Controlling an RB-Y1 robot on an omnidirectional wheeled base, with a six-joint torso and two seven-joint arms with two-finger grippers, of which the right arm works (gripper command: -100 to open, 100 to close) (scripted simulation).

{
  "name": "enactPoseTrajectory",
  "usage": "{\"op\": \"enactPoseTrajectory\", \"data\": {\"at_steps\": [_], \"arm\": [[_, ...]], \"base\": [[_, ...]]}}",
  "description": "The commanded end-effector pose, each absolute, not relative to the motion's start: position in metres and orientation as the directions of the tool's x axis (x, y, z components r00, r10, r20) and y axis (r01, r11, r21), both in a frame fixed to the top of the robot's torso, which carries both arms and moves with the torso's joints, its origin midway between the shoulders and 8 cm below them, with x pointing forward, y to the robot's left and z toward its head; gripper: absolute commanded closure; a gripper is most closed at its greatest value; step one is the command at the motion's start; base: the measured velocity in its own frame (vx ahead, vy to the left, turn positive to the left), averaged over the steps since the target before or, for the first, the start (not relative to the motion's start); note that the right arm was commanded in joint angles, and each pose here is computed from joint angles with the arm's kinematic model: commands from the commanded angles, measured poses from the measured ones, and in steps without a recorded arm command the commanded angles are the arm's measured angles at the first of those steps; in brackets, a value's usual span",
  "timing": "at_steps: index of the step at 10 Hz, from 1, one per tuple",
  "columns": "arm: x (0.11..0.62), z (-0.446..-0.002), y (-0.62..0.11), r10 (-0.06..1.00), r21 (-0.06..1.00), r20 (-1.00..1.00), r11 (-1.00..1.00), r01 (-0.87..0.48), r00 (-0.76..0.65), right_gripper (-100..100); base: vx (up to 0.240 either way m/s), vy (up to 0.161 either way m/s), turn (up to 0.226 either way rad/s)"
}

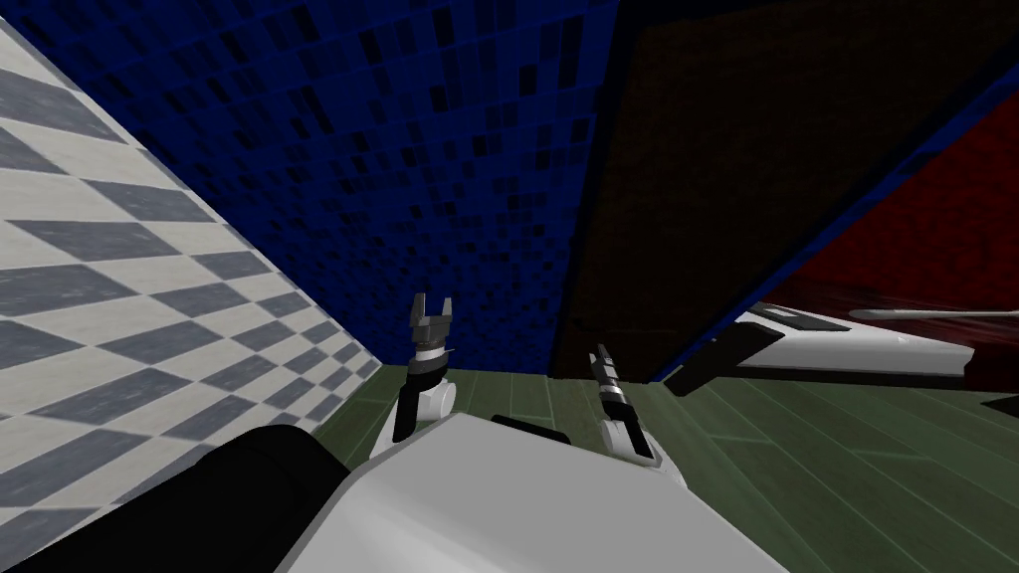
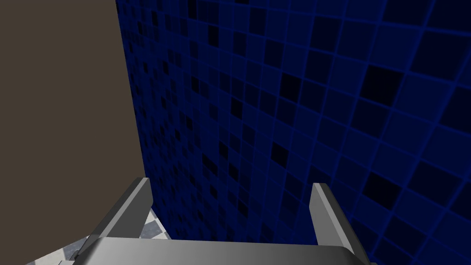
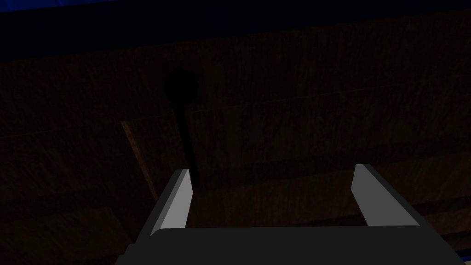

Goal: Pull the door open

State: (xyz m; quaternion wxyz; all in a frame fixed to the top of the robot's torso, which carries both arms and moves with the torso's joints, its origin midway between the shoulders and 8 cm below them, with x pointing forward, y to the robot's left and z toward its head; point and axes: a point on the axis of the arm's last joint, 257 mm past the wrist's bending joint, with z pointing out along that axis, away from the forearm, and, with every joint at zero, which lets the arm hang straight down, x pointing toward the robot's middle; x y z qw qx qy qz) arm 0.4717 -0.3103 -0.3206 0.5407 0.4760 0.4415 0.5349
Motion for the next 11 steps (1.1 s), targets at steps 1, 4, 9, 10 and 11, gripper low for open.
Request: {"op": "enactPoseTrajectory", "data": {"at_steps": [1,4,9,10,11], "arm": [[0.472,-0.33,-0.312,0.999,0.99,0.029,-0.023,-0.14,0.042,-100],[0.472,-0.344,-0.317,0.999,0.994,0.025,-0.019,-0.11,0.048,-100],[0.472,-0.367,-0.326,0.998,0.998,0.015,-0.012,-0.061,0.061,-100],[0.471,-0.371,-0.328,0.998,0.999,0.013,-0.01,-0.051,0.064,-100],[0.471,-0.376,-0.33,0.998,0.999,0.011,-0.008,-0.041,0.067,-100]], "base": [[0.012,-0.073,0.099],[0.005,-0.081,0.119],[0.002,-0.083,0.13],[-0.015,-0.092,0.118],[-0.007,-0.102,0.129]]}}
